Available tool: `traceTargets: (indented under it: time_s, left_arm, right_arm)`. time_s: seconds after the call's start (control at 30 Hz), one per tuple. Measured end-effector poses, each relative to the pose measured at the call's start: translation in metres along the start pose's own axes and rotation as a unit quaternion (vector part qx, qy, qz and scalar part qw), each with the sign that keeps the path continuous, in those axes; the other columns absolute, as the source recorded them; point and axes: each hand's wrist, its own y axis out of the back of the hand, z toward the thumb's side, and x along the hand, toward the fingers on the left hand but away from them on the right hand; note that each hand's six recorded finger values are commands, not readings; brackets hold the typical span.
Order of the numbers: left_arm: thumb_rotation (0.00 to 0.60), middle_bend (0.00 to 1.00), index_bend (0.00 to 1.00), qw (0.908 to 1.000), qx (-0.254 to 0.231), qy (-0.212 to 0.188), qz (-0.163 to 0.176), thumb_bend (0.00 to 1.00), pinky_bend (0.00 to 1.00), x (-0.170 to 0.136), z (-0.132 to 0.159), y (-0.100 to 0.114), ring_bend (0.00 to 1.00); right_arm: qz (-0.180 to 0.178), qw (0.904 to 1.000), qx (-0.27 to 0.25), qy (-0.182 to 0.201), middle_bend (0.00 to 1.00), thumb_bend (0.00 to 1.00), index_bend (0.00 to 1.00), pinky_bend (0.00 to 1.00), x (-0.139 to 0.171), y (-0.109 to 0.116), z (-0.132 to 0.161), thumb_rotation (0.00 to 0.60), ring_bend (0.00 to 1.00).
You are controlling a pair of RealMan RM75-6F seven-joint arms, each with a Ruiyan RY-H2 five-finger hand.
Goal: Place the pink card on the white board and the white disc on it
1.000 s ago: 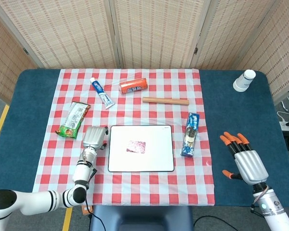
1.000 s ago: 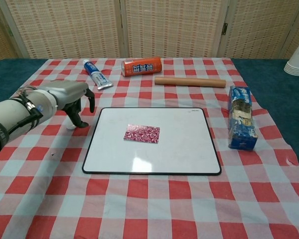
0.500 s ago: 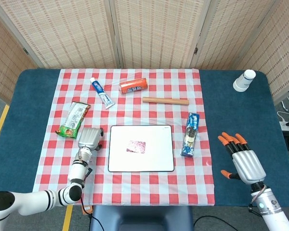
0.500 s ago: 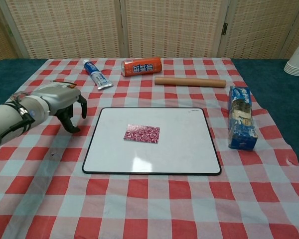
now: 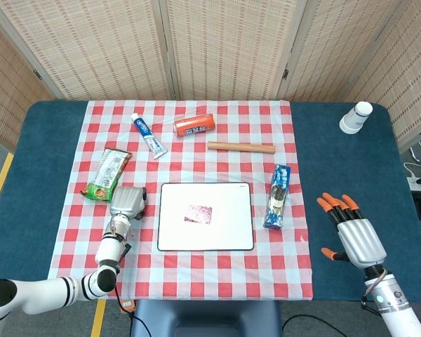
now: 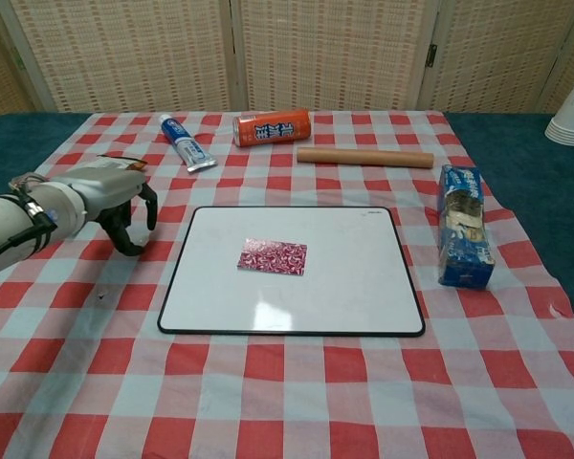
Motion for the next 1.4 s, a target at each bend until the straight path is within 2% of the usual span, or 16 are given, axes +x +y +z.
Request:
traceTargets:
  time_s: [0.7, 1.07, 1.4]
  left_arm:
    - [0.600, 1.00, 0.45, 0.9998, 0.008, 0.009, -0.012, 0.28, 1.00, 0.005, -0.008, -0.004, 1.00]
    - [0.600, 1.00, 0.49, 0.9997, 0.007, 0.011, -0.019, 0.28, 1.00, 0.005, -0.010, -0.006, 1.00]
    - [0.600, 1.00, 0.50, 0.9999, 0.002, 0.008, -0.009, 0.28, 1.00, 0.005, -0.008, 0.004, 1.00]
  right_arm:
    - [-0.001, 1.0000, -0.001, -0.001, 0.01, 0.05, 0.00, 0.01, 0.000, 0.001, -0.001, 0.600, 0.00]
    - [-0.003, 1.0000, -0.001, -0.003, 0.01, 0.05, 0.00, 0.01, 0.000, 0.001, -0.001, 0.600, 0.00]
    - [-0.003, 1.0000, -0.002, -0.005, 0.01, 0.05, 0.00, 0.01, -0.001, 0.001, -0.002, 0.600, 0.00]
